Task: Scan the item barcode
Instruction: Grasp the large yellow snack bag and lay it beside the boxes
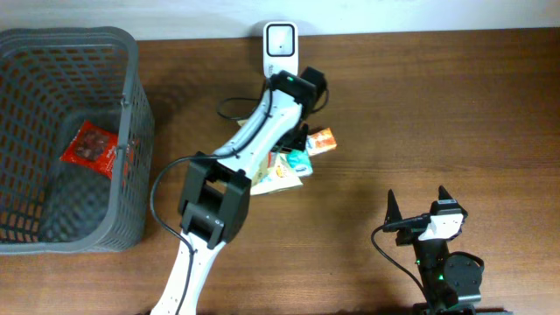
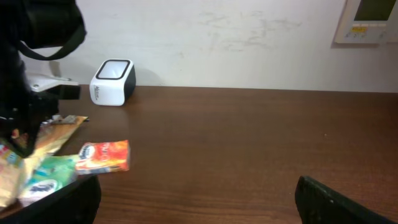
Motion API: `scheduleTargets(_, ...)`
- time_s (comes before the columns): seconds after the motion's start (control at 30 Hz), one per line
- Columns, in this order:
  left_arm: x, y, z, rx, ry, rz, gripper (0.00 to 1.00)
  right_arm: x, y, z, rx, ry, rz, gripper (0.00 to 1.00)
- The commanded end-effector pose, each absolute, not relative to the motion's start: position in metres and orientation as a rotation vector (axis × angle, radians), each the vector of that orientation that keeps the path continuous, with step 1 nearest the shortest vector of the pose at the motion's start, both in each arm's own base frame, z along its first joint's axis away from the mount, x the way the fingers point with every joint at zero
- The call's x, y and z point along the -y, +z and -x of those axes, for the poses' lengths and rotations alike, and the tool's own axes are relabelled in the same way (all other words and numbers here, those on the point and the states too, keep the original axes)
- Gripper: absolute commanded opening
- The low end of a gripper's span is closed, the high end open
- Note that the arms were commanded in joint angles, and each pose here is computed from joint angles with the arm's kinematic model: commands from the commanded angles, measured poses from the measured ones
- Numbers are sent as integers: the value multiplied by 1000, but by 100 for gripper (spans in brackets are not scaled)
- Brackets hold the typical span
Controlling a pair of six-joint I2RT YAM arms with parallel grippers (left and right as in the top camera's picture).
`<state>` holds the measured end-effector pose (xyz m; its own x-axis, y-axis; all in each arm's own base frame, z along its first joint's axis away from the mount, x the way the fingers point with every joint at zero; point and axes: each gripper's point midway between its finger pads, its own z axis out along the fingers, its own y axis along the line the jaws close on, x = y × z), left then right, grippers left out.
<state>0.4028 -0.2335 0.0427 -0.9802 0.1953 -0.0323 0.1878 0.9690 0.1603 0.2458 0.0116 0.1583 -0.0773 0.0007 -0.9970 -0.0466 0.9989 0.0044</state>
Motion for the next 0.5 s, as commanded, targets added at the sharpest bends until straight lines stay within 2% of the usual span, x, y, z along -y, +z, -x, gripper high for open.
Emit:
scheduleTargets(0.0,261,38,-398,-3062,150,-301,11,-10,155,-246,-1653,43,20,98)
scheduleTargets(0.03,263,42,-401,-3050,143,-302,25,-10,155,-246,-1653,43,20,98)
scheduleTargets(0.07,263,47,-403,-3042,138,-296,46,-10,155,-246,-1653,42,20,98)
scheduleTargets(0.1,262,60,-409,-3027,123,-278,79,-10,155,-246,-1653,43,20,98)
scheduleTargets(0.13,255,92,-424,-2984,83,-236,89,-10,155,-246,-1653,42,20,98)
scheduleTargets(0.27,215,211,-460,-2760,-67,-72,91,-10,155,-246,-1653,43,20,98)
scheduleTargets(0.37,153,303,-477,-2507,-136,26,92,-10,155,-246,-1653,42,20,98)
scheduleTargets(0.47,81,349,-470,-2405,-94,196,93,-10,155,-246,-1653,42,20,98)
